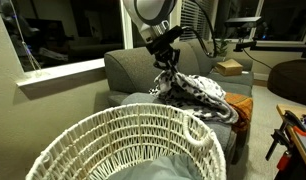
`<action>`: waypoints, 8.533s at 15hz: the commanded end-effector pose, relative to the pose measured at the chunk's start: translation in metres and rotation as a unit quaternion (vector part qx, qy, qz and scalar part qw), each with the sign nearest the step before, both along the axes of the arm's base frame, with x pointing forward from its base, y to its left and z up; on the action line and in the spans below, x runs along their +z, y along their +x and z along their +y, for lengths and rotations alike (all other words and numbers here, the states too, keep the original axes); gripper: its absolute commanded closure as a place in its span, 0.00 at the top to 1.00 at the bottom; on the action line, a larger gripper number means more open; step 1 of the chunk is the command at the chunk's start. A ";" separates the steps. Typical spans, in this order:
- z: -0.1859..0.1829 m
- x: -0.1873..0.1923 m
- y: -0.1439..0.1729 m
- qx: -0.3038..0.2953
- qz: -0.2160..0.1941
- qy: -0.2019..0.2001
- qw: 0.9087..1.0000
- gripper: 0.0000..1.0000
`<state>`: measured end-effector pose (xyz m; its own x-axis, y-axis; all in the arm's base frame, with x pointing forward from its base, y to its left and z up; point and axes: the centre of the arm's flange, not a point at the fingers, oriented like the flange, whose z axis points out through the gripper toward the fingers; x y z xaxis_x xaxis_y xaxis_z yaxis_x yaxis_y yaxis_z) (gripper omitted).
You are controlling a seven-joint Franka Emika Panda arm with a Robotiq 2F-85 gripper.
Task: Put the blanket on the sofa in the laundry basket
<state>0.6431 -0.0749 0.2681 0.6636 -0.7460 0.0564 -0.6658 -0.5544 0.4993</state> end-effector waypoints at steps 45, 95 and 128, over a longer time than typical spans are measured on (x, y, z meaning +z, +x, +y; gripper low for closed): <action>0.082 0.147 -0.119 0.053 -0.071 -0.077 0.993 0.03; 0.263 0.176 -0.123 0.387 -0.006 0.010 0.922 0.03; 0.334 0.154 -0.100 0.527 0.060 0.039 0.847 0.71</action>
